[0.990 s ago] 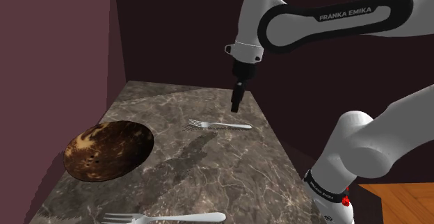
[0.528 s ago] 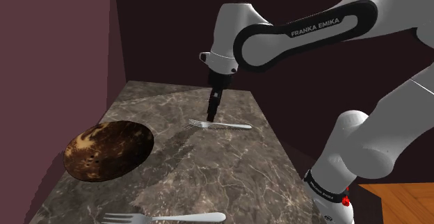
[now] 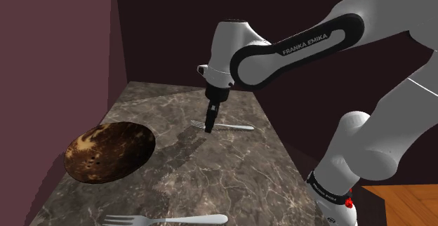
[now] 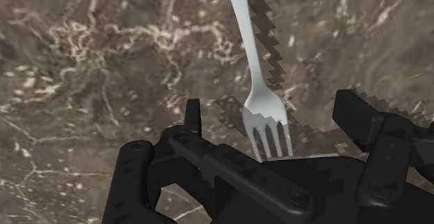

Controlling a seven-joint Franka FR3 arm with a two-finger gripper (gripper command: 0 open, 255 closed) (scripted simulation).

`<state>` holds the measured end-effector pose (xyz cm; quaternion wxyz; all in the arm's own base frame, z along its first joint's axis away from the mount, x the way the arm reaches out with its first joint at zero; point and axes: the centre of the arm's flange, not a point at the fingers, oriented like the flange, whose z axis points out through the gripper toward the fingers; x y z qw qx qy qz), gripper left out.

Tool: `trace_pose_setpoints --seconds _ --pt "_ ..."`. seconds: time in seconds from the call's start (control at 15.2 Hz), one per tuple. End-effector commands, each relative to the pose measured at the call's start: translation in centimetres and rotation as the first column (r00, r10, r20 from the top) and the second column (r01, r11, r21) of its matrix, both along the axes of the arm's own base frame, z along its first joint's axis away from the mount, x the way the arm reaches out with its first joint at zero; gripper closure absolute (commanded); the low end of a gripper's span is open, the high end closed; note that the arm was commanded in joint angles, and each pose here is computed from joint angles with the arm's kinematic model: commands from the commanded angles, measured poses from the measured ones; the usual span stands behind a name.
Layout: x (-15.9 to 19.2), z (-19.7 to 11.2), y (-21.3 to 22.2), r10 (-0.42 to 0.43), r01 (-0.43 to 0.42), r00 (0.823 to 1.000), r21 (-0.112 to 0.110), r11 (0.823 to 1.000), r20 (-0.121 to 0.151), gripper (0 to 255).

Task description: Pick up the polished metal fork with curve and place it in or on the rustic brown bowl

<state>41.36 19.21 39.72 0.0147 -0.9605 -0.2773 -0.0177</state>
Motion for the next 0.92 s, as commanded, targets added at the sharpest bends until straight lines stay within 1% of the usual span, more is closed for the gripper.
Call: trace_pose_setpoints --seconds 0.0,0.4,0.46,0.86 --pt "0.04 -0.37 0.00 0.000 0.000 1.000 0.000 1.000 0.001 0" --pt "0.04 -0.36 0.00 0.000 0.000 1.000 0.000 1.000 0.001 0" --pt "0.04 -0.36 0.00 0.000 0.000 1.000 0.000 1.000 0.001 255" --pt "0.07 -0.42 0.01 0.000 0.000 1.000 0.000 1.000 0.001 255"
